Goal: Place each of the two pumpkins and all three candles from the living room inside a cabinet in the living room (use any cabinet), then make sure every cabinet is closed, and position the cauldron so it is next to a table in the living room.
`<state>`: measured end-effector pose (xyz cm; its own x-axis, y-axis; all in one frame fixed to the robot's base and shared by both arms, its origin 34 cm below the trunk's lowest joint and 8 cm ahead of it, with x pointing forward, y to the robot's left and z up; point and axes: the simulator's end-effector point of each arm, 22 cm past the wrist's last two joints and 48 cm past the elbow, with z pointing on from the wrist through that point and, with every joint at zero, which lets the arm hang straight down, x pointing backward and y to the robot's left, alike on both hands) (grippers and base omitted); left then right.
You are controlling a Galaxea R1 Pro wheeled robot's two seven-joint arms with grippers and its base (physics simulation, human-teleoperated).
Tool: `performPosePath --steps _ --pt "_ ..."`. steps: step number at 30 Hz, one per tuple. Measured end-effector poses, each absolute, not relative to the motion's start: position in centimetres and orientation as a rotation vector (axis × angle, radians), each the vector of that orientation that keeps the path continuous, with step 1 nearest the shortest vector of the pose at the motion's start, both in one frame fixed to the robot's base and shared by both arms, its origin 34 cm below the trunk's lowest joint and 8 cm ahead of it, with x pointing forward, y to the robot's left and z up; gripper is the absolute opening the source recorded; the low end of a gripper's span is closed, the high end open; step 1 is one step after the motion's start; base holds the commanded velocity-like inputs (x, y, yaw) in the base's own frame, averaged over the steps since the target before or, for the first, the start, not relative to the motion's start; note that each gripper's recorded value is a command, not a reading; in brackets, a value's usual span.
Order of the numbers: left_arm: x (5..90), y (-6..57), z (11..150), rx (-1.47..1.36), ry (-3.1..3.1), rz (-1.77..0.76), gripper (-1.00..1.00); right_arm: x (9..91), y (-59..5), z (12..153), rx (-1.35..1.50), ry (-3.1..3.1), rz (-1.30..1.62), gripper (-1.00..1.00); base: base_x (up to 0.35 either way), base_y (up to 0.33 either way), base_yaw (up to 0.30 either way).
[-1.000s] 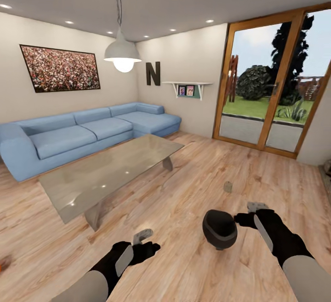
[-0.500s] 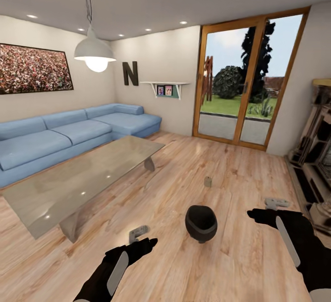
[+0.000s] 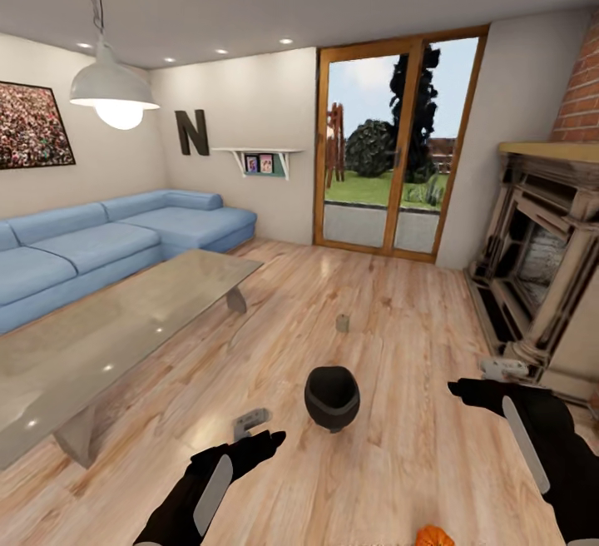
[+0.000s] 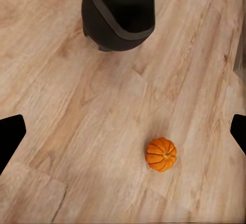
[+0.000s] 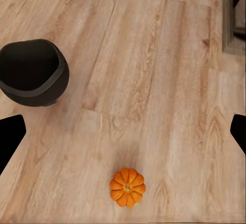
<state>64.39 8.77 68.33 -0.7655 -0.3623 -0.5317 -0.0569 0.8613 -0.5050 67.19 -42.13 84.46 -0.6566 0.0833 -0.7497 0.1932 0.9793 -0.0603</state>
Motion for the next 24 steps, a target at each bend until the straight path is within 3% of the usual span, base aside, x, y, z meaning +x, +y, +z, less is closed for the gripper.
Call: performPosePath --steps 13,24 --pt "64.23 8.3 68.3 -0.278 2.393 -0.62 1.0 67.07 -42.1 84.51 0.19 2.286 -0.172 1.0 0.1 -0.16 -0.299" --pt "64.2 8.13 68.33 -0.262 2.395 -0.617 1.0 67.03 -42.2 84.52 0.193 2.286 -0.172 1.0 0.003 -0.005 -0.299"
